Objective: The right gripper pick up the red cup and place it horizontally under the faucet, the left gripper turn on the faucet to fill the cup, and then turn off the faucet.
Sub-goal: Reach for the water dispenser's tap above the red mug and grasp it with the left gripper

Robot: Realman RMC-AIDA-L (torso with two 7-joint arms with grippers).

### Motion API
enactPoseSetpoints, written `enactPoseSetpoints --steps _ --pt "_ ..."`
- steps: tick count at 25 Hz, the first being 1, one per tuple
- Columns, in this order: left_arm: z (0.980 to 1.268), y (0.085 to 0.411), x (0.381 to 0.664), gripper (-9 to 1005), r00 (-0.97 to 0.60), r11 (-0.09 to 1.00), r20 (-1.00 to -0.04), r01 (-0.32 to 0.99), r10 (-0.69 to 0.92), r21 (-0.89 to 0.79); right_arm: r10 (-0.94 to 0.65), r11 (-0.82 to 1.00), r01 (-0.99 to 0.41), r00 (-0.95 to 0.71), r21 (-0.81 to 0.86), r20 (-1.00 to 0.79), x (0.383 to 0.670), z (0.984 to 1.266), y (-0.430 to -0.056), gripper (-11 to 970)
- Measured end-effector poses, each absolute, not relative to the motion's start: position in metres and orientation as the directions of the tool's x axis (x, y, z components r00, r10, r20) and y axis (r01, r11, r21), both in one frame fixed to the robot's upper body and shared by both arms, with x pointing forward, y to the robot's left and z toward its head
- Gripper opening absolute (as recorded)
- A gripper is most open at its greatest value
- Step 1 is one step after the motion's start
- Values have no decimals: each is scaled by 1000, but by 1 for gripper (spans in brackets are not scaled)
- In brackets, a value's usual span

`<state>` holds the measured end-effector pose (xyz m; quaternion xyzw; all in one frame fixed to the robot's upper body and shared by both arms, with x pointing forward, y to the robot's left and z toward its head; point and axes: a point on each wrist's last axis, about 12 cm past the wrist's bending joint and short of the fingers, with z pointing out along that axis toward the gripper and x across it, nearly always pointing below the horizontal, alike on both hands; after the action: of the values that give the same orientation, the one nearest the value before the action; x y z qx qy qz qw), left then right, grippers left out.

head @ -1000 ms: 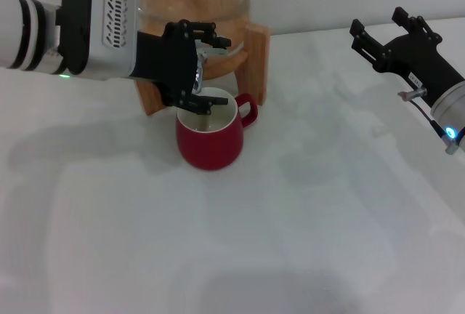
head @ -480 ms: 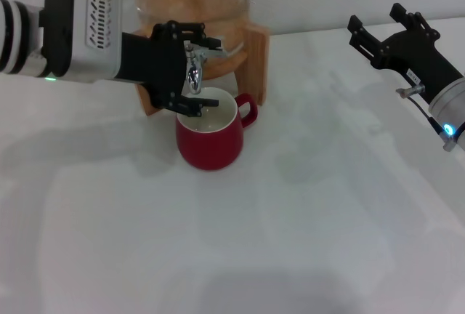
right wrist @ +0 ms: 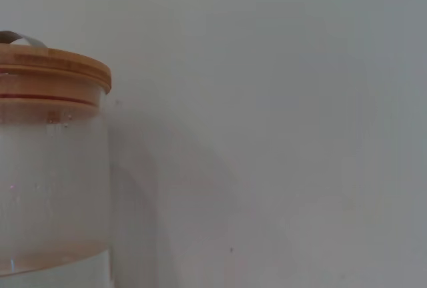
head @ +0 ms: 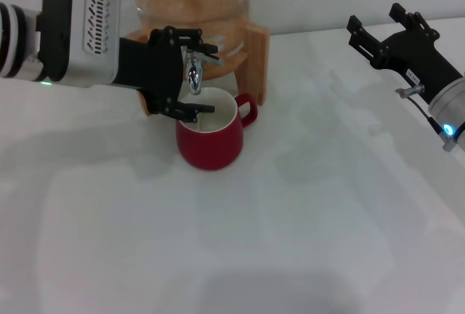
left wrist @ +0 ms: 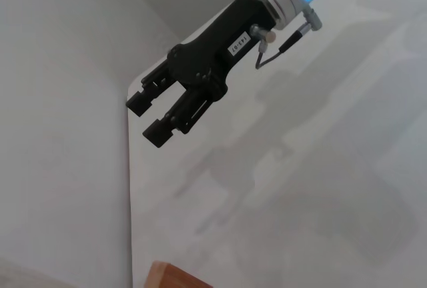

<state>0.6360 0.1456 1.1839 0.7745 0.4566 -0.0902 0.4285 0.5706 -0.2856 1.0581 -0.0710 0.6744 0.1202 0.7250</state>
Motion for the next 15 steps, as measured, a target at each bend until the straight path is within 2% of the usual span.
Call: enactPoseSetpoints --steps 15 --pt "1187 149 630 844 567 -226 -531 787 630 574 80 960 -275 67 59 -995 571 1059 -284 832"
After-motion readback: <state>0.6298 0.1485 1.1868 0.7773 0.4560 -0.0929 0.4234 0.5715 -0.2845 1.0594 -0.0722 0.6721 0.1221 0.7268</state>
